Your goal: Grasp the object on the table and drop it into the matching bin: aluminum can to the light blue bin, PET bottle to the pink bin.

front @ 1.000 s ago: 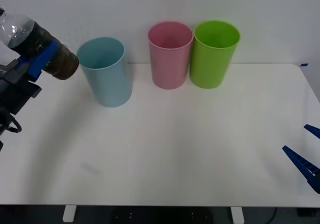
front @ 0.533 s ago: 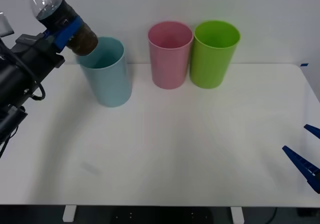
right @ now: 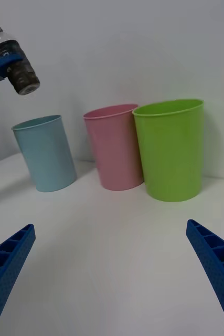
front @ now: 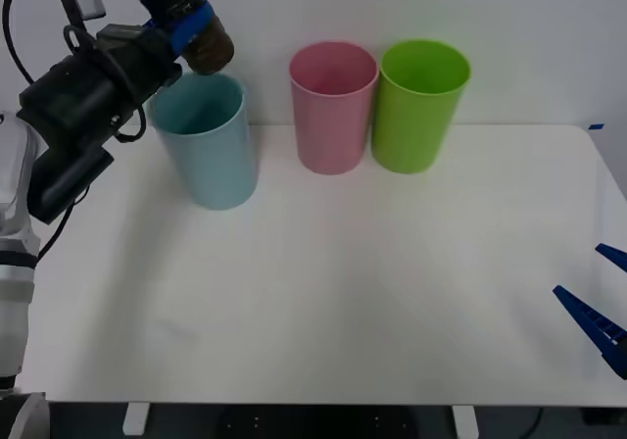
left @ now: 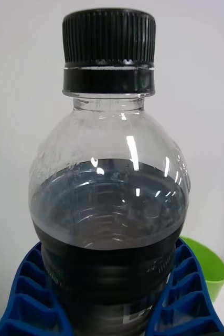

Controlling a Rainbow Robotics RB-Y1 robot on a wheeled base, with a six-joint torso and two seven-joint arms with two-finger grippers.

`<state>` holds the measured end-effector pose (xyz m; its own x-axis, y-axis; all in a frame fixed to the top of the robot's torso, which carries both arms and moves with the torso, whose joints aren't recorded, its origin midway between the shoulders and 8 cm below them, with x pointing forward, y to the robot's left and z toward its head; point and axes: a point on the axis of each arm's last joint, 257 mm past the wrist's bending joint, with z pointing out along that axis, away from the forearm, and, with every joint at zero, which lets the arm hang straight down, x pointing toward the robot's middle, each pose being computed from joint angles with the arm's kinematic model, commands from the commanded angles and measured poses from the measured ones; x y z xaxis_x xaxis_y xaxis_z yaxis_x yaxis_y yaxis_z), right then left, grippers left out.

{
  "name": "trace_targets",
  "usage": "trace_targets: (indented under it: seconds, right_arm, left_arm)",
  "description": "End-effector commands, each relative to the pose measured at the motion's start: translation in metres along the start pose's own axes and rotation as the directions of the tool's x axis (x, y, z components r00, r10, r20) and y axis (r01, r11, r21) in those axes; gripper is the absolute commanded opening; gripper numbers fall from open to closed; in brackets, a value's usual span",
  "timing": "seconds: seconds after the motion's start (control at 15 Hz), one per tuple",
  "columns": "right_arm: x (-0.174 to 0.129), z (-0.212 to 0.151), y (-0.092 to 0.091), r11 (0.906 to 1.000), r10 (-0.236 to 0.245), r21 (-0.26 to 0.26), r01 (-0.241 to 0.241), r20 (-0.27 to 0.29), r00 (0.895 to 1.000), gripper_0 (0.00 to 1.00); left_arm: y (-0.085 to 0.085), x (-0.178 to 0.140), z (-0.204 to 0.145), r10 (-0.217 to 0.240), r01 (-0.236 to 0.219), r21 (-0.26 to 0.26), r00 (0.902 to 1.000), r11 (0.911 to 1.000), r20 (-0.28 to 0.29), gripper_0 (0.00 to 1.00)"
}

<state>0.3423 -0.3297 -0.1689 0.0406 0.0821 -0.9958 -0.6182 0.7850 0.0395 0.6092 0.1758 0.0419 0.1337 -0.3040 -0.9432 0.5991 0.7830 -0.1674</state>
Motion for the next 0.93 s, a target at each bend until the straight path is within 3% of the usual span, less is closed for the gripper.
trace_targets:
  seconds: [0.07,0.33,0.53,0.6,0.73,0.93]
  right_arm:
    - [0.000,0.000,0.000,1.0000,0.000,0.000,0.000,0.000,1.000,1.00]
    - [0.000,0.000,0.000,1.0000,0.000,0.000,0.000,0.000,1.000,1.00]
    - [0.000,0.000,0.000,1.0000,0.000,0.000,0.000,0.000,1.000,1.00]
    - [0.000,0.000,0.000,1.0000,0.000,0.000,0.000,0.000,1.000,1.00]
    - [0.000,0.000,0.000,1.0000,0.000,0.000,0.000,0.000,1.000,1.00]
    - [0.000,0.000,0.000,1.0000,0.000,0.000,0.000,0.000,1.000,1.00]
  left_arm:
    - [0.005,0.012,0.030,0.039,-0.040,-0.001,0.9980,0.9992,-0.050,0.00]
    - [0.006,0.030,0.072,0.129,-0.128,0.019,0.9847,0.9916,-0.117,0.00]
    - [0.001,0.042,0.099,0.168,-0.165,0.031,0.9740,0.9859,-0.153,0.00]
    - [-0.004,0.049,0.110,0.185,-0.181,0.041,0.9674,0.9826,-0.173,0.00]
    - [-0.016,0.055,0.127,0.186,-0.181,0.047,0.9649,0.9824,-0.185,0.00]
    - [-0.041,0.059,0.152,0.190,-0.187,0.034,0.9667,0.9818,-0.171,0.00]
